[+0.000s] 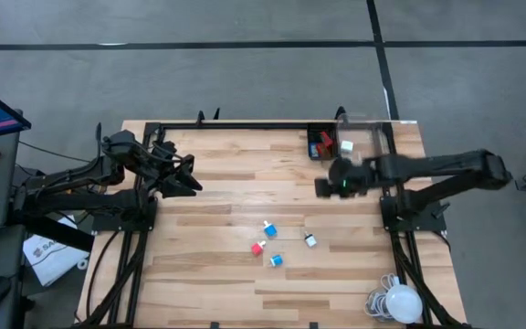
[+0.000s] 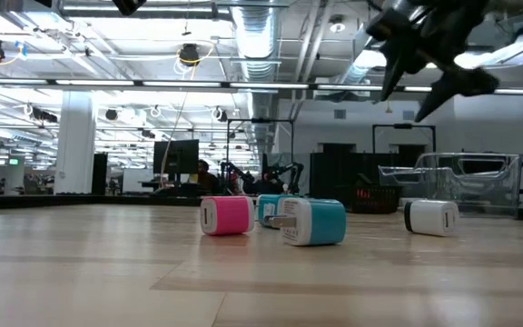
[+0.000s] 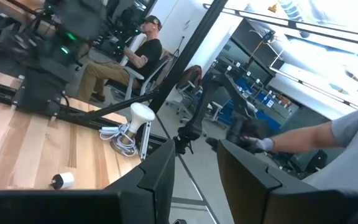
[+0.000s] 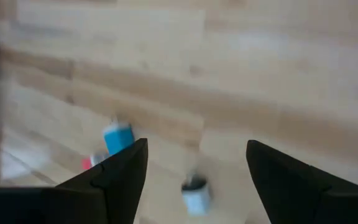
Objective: Pick & Place Office items
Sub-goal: Put the black and white charger adapter into the transparent bin
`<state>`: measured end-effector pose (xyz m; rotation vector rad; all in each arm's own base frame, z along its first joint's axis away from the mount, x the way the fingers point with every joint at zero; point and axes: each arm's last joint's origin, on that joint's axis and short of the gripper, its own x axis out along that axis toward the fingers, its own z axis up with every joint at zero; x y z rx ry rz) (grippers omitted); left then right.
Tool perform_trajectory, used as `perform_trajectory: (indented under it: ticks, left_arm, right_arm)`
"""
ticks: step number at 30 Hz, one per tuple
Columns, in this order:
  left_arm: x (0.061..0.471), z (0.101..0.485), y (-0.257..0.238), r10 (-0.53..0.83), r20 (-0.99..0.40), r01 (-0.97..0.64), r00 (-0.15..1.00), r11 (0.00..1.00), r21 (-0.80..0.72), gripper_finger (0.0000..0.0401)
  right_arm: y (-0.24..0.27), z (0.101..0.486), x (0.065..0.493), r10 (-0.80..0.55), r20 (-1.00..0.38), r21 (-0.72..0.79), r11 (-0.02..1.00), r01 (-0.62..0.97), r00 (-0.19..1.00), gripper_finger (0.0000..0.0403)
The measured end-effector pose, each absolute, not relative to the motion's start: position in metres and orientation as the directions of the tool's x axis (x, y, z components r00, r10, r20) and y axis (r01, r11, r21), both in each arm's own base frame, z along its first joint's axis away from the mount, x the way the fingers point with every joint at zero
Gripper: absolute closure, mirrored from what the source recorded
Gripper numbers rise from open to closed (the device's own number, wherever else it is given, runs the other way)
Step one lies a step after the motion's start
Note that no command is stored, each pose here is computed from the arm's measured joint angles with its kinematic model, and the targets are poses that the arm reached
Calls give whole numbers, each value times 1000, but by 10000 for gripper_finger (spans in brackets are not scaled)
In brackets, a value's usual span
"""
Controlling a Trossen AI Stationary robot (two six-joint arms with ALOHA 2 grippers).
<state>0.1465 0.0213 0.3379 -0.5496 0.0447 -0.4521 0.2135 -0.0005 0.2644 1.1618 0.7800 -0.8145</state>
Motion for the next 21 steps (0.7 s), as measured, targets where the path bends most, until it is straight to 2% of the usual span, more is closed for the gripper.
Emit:
perform_trajectory:
  ticks: [8, 11, 15, 18, 21]
  left_arm:
    - [146, 338, 21, -427, 78, 404, 901, 758, -512, 284]
    - [146, 338, 21, -428, 78, 405, 900, 758, -512, 284]
    - [146, 338, 21, -445, 78, 419, 892, 749, -513, 284]
    - [146, 338, 20, -454, 77, 425, 888, 742, -518, 284]
    - [145, 338, 20, -470, 76, 436, 879, 729, -528, 284]
  right_arm:
    - [77, 219, 240, -60, -918, 385, 111, 916, 393, 139]
    - [94, 207, 256, -57, -931, 352, 108, 930, 360, 139]
    - [106, 205, 279, -81, -954, 272, 160, 949, 287, 146]
    - [110, 202, 293, -104, -977, 156, 235, 960, 184, 159]
    - [112, 197, 308, -109, -985, 92, 316, 944, 133, 175]
